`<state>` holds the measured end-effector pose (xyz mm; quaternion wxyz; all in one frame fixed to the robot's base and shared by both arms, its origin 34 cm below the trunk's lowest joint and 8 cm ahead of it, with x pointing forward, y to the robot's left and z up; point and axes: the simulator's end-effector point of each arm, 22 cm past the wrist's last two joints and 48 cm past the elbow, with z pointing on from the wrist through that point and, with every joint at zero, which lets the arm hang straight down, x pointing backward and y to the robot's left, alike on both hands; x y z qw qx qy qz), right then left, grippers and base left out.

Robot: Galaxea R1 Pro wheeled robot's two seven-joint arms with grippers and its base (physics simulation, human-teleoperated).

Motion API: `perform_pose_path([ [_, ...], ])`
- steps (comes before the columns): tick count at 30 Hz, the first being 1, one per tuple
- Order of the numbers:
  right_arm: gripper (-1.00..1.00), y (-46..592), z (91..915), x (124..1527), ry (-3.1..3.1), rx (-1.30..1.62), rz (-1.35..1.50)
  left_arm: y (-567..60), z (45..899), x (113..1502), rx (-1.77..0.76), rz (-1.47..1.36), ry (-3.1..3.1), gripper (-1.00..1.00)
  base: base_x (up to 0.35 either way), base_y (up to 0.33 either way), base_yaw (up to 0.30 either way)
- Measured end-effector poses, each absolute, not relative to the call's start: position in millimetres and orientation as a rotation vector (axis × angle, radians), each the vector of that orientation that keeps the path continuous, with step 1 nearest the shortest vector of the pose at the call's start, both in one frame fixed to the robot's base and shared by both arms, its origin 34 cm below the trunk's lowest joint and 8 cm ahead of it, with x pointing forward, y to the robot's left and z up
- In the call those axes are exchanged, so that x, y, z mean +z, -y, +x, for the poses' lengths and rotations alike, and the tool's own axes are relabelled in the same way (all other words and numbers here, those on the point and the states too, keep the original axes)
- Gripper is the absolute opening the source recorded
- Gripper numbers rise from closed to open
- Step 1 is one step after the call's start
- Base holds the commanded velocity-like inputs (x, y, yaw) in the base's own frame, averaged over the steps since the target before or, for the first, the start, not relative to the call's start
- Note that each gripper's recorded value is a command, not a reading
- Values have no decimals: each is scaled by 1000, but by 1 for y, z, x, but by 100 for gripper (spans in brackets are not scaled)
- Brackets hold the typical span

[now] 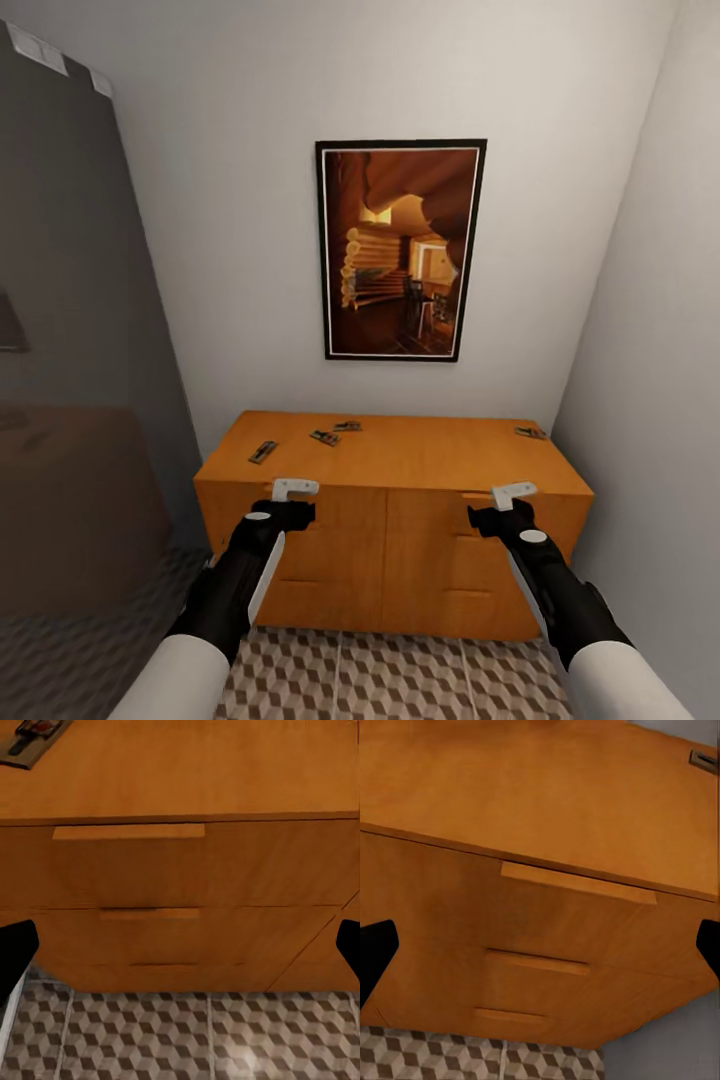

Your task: Take the four mousetraps from the cabinet in the bathroom and place them on the bathroom floor. Make sure all four end up on the same floor surface, and ensure that at least two of them are either under or directly next to the same bathroom sink.

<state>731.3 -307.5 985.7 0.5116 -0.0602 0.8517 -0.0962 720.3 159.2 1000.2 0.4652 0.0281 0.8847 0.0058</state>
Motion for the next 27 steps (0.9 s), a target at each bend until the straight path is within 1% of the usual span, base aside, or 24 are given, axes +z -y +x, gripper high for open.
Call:
perform_pose_path([
  [3, 100, 308, 733, 990, -2040, -233, -143, -154, 721, 1003, 31, 108, -2162, 100, 97, 0, 0],
  [11, 100, 306, 735, 995, -2030, -227, -144, -103, 722, 1024, 54, 308, -2053, 100, 12, 0, 0],
  [20, 100, 306, 735, 995, -2030, -226, -144, -98, 723, 1027, 34, 309, -2038, 100, 0, 0, 0],
  [27, 100, 306, 735, 995, -2030, -225, -144, -111, 725, 1022, -52, 184, -2070, 100, 0, 0, 0],
])
